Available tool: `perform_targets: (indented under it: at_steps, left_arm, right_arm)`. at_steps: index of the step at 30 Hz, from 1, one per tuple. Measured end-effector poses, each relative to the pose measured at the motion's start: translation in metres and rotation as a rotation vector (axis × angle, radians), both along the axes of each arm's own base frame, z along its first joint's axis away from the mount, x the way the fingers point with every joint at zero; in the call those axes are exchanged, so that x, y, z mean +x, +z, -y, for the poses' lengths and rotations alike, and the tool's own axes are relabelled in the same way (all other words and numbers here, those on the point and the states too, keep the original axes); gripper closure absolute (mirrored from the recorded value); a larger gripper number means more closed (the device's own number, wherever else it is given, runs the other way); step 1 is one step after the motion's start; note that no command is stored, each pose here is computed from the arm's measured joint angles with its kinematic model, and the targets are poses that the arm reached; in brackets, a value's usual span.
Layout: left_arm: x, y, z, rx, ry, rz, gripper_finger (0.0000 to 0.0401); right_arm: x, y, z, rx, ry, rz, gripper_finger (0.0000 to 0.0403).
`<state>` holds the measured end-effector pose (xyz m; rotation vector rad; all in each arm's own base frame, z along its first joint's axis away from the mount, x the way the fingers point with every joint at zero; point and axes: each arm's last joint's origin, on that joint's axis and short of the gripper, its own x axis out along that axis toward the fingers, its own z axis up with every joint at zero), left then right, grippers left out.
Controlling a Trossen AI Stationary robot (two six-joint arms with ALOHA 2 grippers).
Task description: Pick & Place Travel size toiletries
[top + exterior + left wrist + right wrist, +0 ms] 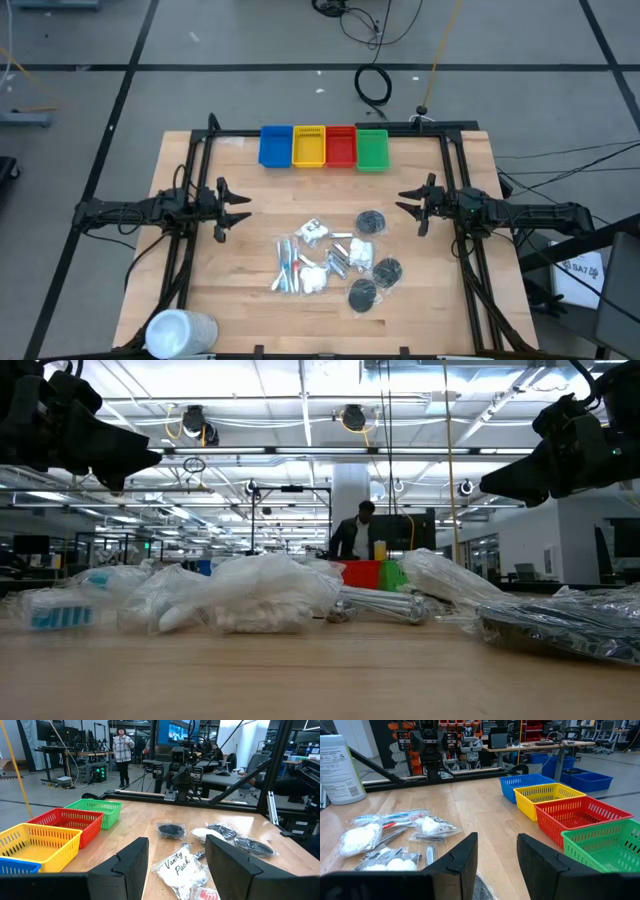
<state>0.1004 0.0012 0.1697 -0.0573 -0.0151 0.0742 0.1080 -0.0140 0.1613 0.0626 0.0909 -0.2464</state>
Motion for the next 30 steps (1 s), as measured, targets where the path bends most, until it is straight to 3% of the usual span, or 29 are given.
perform_targets:
  at_steps: [30]
  left_arm:
    - [0.000, 0.000, 0.000, 0.000, 0.000, 0.000, 0.0210]
  right_arm:
    - [-0.001, -0.001, 0.011, 0.007, -0.064, -0.009, 0.0277]
